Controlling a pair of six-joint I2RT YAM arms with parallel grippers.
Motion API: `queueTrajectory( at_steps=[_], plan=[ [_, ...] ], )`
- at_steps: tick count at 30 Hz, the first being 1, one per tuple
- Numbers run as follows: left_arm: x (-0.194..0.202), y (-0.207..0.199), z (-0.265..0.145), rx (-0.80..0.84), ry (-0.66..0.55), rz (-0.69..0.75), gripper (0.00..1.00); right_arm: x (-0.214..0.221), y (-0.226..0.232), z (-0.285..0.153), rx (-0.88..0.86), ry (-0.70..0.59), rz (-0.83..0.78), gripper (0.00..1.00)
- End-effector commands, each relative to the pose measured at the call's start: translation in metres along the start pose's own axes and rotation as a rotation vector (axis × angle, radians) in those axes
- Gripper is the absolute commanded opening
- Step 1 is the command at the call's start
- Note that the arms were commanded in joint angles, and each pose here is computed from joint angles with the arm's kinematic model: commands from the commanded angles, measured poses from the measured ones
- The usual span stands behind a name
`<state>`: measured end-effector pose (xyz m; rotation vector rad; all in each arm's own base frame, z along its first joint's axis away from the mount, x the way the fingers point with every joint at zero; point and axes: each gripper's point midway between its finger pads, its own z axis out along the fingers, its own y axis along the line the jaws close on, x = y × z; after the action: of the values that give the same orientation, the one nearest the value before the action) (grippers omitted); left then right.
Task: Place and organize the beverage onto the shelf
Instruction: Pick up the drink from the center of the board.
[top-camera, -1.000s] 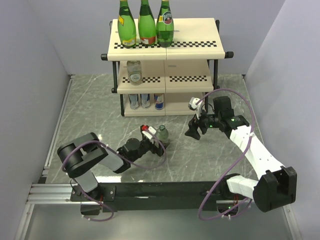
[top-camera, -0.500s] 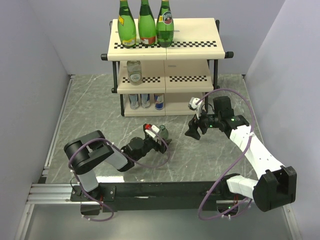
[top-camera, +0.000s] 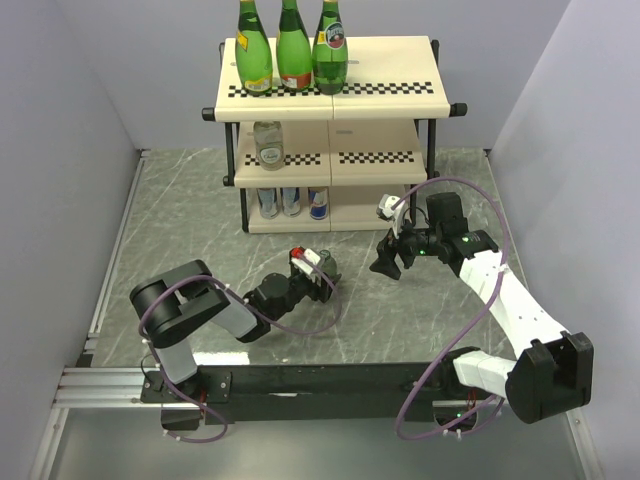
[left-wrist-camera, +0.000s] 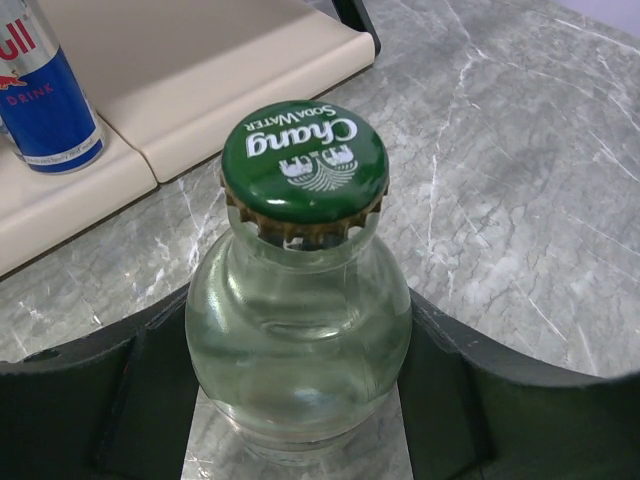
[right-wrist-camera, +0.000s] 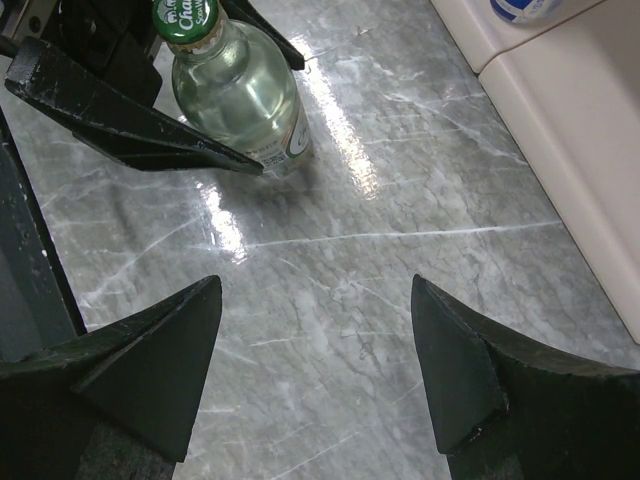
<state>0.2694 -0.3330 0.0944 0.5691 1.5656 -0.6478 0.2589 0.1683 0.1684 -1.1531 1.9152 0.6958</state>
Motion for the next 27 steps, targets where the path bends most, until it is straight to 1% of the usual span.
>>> queueTrajectory(
  at_steps=[1,2,4,5,7,8,10,12,14,15,17,18,20,21,27],
  plan=[
    [-0.027,-0.006,0.005,0.017,-0.078,-0.025,0.00,-0.018,-0.005,-0.007,0.016,-0.036,-0.042,0.82],
    [-0.037,-0.008,0.004,0.026,-0.105,-0.033,0.00,-0.018,-0.005,-0.007,0.014,-0.038,-0.040,0.82],
    [-0.046,-0.012,0.006,0.034,-0.102,-0.041,0.00,-0.017,-0.006,-0.007,0.018,-0.036,-0.037,0.82],
    [-0.062,-0.012,0.006,0.031,-0.122,-0.047,0.00,-0.017,-0.006,-0.007,0.016,-0.035,-0.037,0.82],
    [-0.074,-0.012,0.012,0.018,-0.098,-0.041,0.00,-0.017,-0.006,-0.007,0.015,-0.036,-0.039,0.82],
    [-0.090,-0.011,0.012,0.007,-0.126,-0.044,0.00,-0.018,-0.005,-0.007,0.012,-0.038,-0.040,0.82],
    [-0.104,-0.008,0.015,-0.013,-0.122,-0.031,0.00,-0.018,-0.005,-0.007,0.014,-0.040,-0.041,0.82],
    [-0.130,-0.004,0.018,-0.034,-0.150,-0.035,0.00,-0.018,-0.005,-0.008,0.015,-0.040,-0.043,0.82],
    [-0.138,-0.002,0.019,-0.040,-0.131,-0.029,0.01,-0.019,-0.004,-0.008,0.014,-0.043,-0.044,0.82],
    [-0.152,-0.001,0.021,-0.046,-0.153,-0.032,0.00,-0.019,-0.004,-0.008,0.014,-0.043,-0.044,0.82],
    [-0.163,0.001,0.021,-0.059,-0.158,-0.026,0.00,-0.020,-0.004,-0.009,0.015,-0.045,-0.047,0.82],
    [-0.177,0.005,0.022,-0.068,-0.179,-0.021,0.00,-0.020,-0.004,-0.009,0.015,-0.045,-0.049,0.82],
    [-0.191,0.009,0.021,-0.082,-0.199,-0.007,0.00,-0.020,-0.003,-0.010,0.014,-0.047,-0.048,0.82],
    [-0.205,0.012,0.022,-0.094,-0.224,-0.005,0.00,-0.021,-0.004,-0.010,0.017,-0.048,-0.052,0.82],
    [-0.251,0.031,0.029,-0.145,-0.281,0.032,0.00,-0.023,-0.004,-0.013,0.023,-0.058,-0.056,0.82]
  ],
)
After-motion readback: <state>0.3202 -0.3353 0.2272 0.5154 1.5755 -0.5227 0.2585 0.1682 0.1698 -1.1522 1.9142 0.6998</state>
